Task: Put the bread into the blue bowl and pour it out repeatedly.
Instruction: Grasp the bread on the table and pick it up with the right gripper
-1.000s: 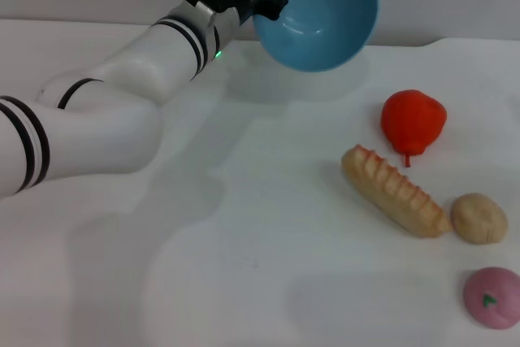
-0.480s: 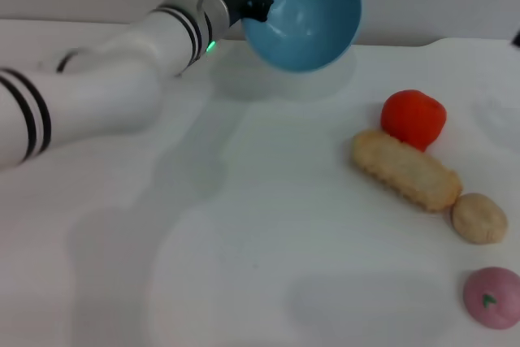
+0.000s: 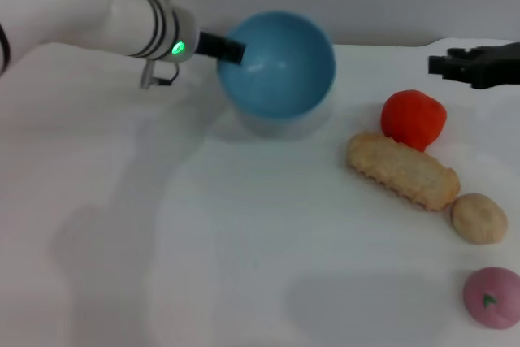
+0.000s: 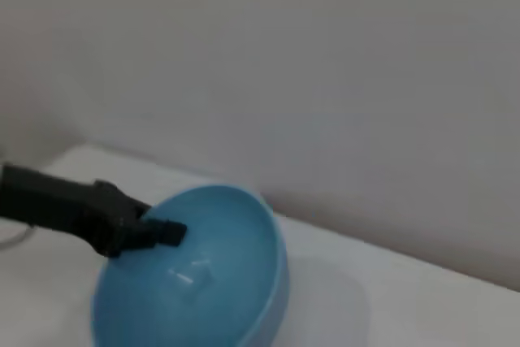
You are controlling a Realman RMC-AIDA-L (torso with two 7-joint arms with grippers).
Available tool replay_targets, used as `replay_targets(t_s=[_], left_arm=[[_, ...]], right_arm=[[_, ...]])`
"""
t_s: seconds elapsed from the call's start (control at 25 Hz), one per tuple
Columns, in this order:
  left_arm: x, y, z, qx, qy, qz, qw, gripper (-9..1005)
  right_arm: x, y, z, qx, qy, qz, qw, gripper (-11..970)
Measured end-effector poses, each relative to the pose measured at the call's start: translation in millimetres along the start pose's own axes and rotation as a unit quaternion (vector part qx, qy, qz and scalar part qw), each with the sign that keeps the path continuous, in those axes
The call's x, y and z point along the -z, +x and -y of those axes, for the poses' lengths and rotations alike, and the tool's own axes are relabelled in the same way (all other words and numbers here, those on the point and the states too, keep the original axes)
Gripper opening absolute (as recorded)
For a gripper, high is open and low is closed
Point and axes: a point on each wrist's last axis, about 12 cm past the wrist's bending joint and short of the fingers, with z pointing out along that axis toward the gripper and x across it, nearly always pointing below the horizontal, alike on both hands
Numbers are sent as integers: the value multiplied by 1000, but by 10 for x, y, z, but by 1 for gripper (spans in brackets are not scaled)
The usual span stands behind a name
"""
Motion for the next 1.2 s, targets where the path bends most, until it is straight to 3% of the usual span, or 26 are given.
replay_targets(t_s=[0.12,0.36,0.56,0.96,1.2], left_arm=[[73,49,-93,19,17,-39,999,-1],[213,142,-260,51,23,-84,995,-1],[314,224,-345,66,17,-123,990,0],[378,121,-281,54,28,-106,992,-1],[362,80,-235,42,30,-102,993,0]], right_arm=[[-74,-171,-84,34,18,-47,998,405],[-259,-330,-252,35,18,-145,989,405],[-442,-210,-309,35,5,-192,981,405],[-661,99,-301,15,3,-242,970,404],[-798,229,-407,63,7,-277,959,404]])
